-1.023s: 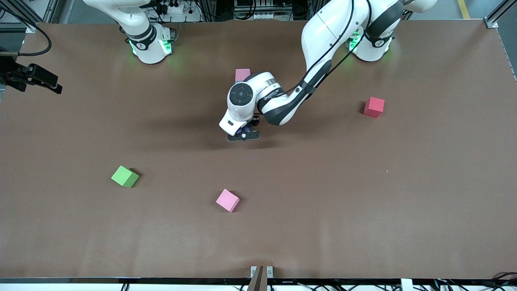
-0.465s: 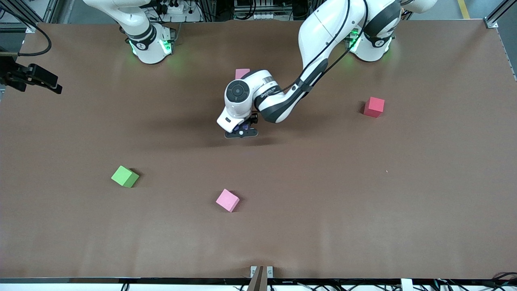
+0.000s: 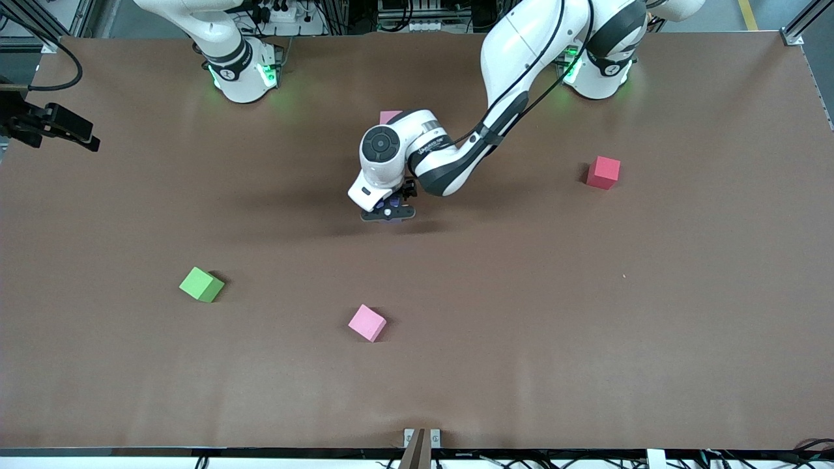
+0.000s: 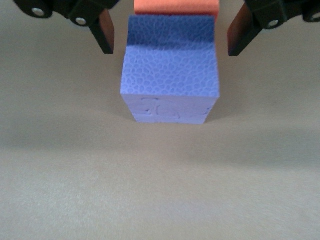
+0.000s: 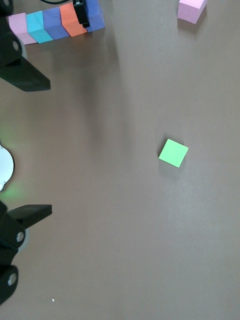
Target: Arrange blocks into number 1
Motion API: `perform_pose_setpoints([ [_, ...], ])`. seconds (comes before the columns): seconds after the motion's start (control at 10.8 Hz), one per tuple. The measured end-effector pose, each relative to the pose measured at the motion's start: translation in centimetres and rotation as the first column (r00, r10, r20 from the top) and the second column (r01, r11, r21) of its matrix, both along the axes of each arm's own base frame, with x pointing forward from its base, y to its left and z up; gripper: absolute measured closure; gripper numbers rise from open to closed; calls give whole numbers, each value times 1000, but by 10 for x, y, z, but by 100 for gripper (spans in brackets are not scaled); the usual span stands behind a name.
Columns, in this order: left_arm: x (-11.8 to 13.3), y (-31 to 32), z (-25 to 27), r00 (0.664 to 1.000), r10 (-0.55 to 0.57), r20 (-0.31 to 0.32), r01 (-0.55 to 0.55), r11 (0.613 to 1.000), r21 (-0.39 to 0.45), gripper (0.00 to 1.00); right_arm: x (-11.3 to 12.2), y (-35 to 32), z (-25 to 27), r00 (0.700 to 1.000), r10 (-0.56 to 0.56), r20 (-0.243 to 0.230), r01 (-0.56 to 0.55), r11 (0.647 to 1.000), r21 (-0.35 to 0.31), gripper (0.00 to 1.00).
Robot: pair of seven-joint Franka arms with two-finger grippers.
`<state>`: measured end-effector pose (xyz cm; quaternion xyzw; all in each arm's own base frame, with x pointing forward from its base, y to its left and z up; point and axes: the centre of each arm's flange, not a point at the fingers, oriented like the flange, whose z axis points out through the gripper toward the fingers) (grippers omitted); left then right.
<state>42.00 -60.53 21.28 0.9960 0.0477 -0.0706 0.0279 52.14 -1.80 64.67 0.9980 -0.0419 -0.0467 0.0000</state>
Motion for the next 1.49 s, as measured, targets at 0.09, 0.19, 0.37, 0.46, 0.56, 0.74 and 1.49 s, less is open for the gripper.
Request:
perform_pose_setpoints([
  [0.09, 3, 2, 12, 1000, 3, 3, -3, 1000, 9, 0, 0, 0, 0, 1000, 0, 0, 0, 1000, 0, 0],
  [0.19, 6, 5, 25, 1000, 6, 6, -6, 1000, 21, 0, 0, 0, 0, 1000, 0, 0, 0, 1000, 0, 0],
  [0.37, 22, 20, 54, 999, 31, 20, -32, 998, 49, 0, 0, 0, 0, 1000, 0, -1, 0, 1000, 0, 0],
  [0.46, 40, 36, 72, 997, 65, 30, -67, 996, 57, 0, 0, 0, 0, 1000, 0, -1, 0, 1000, 0, 0],
  [0.56, 66, 61, 94, 993, 114, 42, -117, 991, 64, 0, 0, 0, 0, 1000, 0, -1, 0, 1000, 0, 0],
  [0.74, 130, 138, 137, 969, 240, 61, -244, 967, 80, 0, 0, 0, 0, 1000, 0, -1, 0, 1000, 0, 0],
  [1.49, 261, 437, 235, 861, 486, 148, -496, 867, 40, 0, 3, -10, -1, 1000, 5, 8, -5, 1000, 3, 0],
])
